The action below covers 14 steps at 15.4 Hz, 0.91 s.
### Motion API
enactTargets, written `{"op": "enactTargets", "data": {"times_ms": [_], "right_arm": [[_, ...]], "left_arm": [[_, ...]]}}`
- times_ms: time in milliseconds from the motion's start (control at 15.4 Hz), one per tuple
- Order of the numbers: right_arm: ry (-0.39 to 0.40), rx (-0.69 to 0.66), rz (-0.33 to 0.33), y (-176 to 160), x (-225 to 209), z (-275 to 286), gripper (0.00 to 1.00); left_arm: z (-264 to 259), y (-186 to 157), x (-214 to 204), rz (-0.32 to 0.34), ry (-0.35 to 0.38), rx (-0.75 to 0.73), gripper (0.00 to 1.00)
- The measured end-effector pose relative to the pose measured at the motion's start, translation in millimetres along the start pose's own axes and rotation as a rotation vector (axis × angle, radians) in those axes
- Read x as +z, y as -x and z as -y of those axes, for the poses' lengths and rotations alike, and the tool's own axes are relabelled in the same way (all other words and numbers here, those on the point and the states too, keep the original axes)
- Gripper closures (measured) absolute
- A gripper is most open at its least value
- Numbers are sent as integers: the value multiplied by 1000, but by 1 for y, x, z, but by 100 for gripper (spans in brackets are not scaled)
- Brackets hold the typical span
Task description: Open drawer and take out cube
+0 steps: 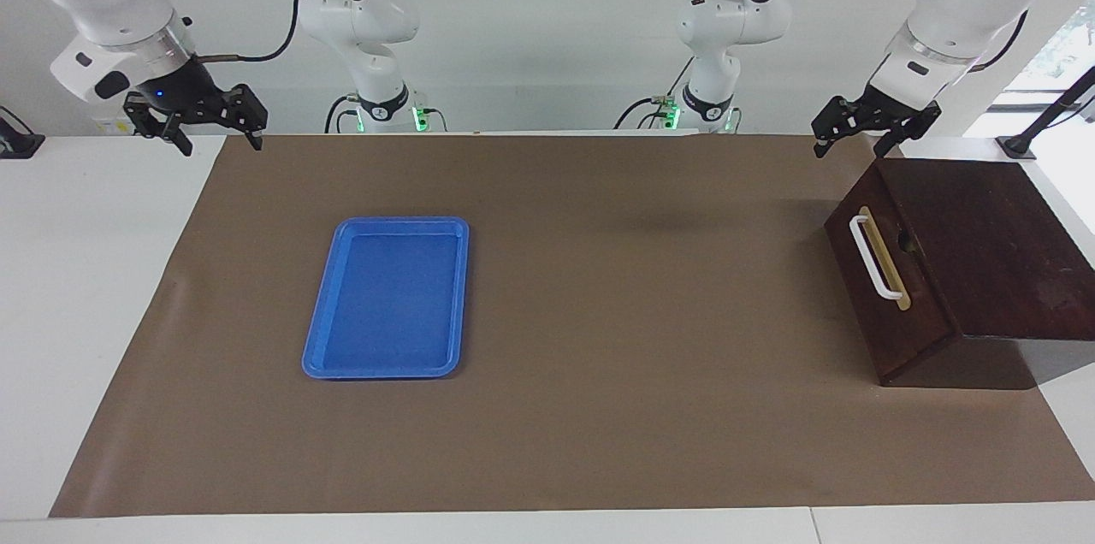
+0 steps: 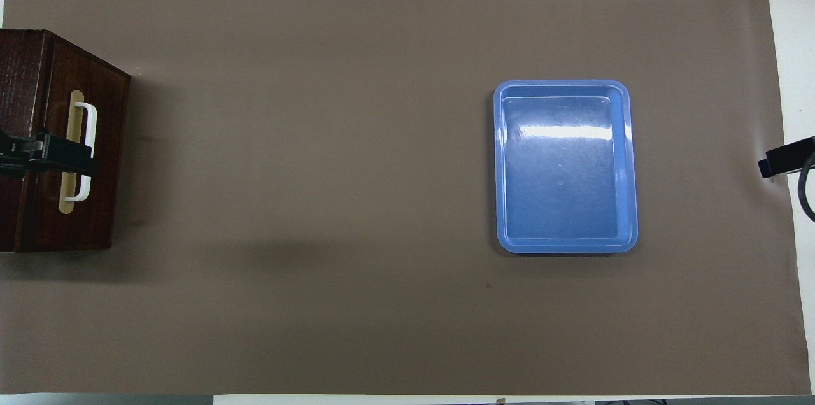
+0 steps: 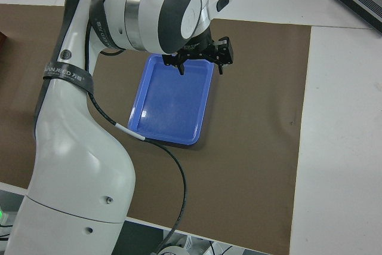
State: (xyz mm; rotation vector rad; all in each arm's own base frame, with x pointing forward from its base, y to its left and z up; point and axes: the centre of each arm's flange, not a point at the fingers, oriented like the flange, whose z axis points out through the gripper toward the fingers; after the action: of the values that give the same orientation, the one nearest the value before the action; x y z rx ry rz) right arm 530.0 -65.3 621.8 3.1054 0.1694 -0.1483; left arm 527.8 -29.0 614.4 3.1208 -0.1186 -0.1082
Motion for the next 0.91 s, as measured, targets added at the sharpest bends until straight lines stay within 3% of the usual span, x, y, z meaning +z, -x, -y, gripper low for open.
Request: {"op": "enactTargets", "data": {"times_ms": [908], "right_arm": [[0, 0, 0, 0, 0, 0, 0]], "left_arm": [[-17, 0, 3, 6, -3, 32, 0]]}}
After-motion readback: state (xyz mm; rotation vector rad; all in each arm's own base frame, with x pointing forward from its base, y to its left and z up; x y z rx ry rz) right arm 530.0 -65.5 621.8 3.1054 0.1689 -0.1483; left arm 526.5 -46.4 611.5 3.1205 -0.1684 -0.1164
